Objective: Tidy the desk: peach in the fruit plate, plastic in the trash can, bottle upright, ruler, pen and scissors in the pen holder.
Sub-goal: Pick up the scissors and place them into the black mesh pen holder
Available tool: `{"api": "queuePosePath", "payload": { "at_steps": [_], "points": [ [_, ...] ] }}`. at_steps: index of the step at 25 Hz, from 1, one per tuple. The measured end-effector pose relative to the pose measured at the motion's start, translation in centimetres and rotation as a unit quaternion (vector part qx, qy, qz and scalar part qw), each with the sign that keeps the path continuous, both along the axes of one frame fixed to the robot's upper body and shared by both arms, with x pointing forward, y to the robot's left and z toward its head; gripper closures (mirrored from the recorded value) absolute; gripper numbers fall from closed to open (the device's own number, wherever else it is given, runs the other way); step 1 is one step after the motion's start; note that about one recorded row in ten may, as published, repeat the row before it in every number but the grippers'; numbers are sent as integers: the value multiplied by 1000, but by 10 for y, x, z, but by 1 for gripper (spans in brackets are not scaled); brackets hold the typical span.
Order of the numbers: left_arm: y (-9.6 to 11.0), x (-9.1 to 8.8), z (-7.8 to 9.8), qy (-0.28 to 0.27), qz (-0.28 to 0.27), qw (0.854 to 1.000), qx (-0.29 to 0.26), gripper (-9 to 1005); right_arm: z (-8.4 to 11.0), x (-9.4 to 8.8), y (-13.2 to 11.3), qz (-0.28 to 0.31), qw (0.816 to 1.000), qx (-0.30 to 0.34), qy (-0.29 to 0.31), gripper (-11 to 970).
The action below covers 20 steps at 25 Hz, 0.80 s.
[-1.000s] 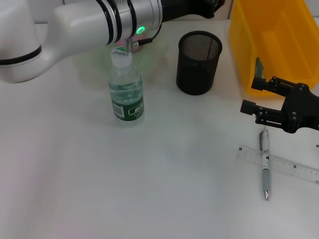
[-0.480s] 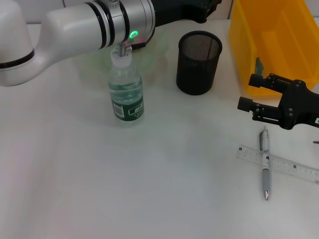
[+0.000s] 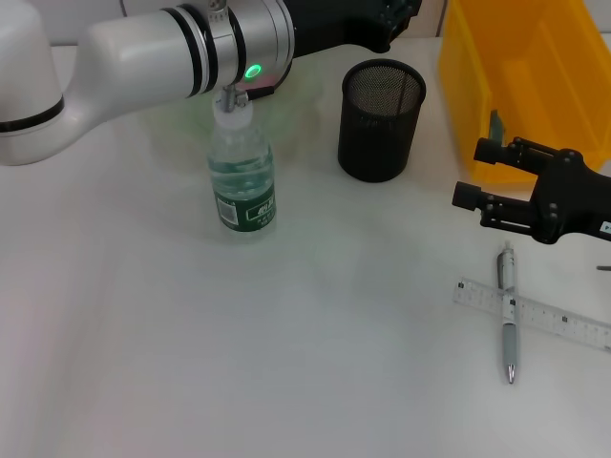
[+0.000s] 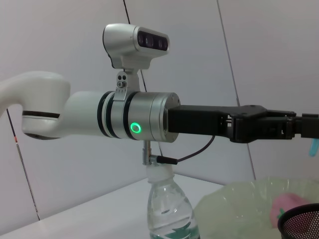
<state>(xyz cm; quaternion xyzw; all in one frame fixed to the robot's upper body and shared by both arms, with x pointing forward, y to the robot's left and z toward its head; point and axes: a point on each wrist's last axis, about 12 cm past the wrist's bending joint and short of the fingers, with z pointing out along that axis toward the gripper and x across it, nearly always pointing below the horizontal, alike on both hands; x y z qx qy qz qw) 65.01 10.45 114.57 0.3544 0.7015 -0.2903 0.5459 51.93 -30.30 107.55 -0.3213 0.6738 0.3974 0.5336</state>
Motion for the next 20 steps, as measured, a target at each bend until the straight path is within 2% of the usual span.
{"api": "queuePosePath", "payload": {
  "at_steps": [20],
  "points": [
    [11,-2,-5,15,28,999,-15,718,0,1,2,4,1000,-2,0,180]
  ]
}}
